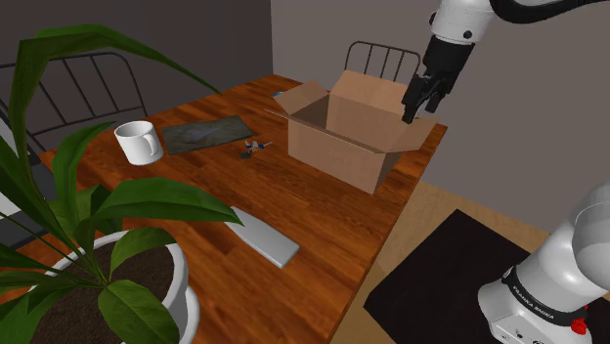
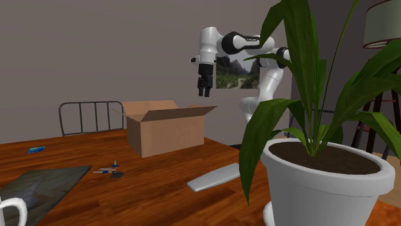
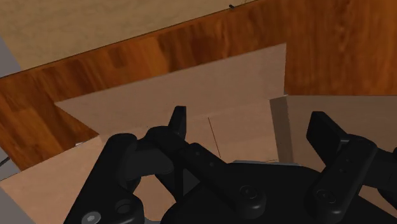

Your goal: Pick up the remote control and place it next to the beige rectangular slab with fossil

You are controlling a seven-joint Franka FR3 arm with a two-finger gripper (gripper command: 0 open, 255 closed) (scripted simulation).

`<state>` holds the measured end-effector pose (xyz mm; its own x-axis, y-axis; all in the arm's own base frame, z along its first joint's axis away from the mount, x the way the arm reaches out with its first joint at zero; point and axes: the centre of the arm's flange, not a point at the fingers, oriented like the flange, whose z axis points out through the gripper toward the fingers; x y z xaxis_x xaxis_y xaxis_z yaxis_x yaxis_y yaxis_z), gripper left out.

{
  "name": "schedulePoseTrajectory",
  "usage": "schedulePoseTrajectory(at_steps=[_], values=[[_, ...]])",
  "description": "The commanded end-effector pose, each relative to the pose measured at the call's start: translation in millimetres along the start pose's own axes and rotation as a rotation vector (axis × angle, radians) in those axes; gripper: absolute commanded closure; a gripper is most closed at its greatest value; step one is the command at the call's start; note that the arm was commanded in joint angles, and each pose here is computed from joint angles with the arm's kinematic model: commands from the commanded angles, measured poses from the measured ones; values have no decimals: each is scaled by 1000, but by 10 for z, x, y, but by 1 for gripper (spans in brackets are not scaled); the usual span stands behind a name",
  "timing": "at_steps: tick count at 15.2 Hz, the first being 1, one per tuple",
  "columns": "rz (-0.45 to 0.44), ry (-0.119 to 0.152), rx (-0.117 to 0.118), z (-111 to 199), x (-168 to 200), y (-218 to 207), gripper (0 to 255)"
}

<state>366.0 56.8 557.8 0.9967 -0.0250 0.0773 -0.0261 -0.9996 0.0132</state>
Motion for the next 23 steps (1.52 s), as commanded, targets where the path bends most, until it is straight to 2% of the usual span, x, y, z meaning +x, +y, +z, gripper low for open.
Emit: schedulePoseTrajectory(at_steps=[1, 23], values=[[-17, -5, 2, 124, 95, -245, 0], [-209, -58, 11, 1373, 788, -2785, 0]])
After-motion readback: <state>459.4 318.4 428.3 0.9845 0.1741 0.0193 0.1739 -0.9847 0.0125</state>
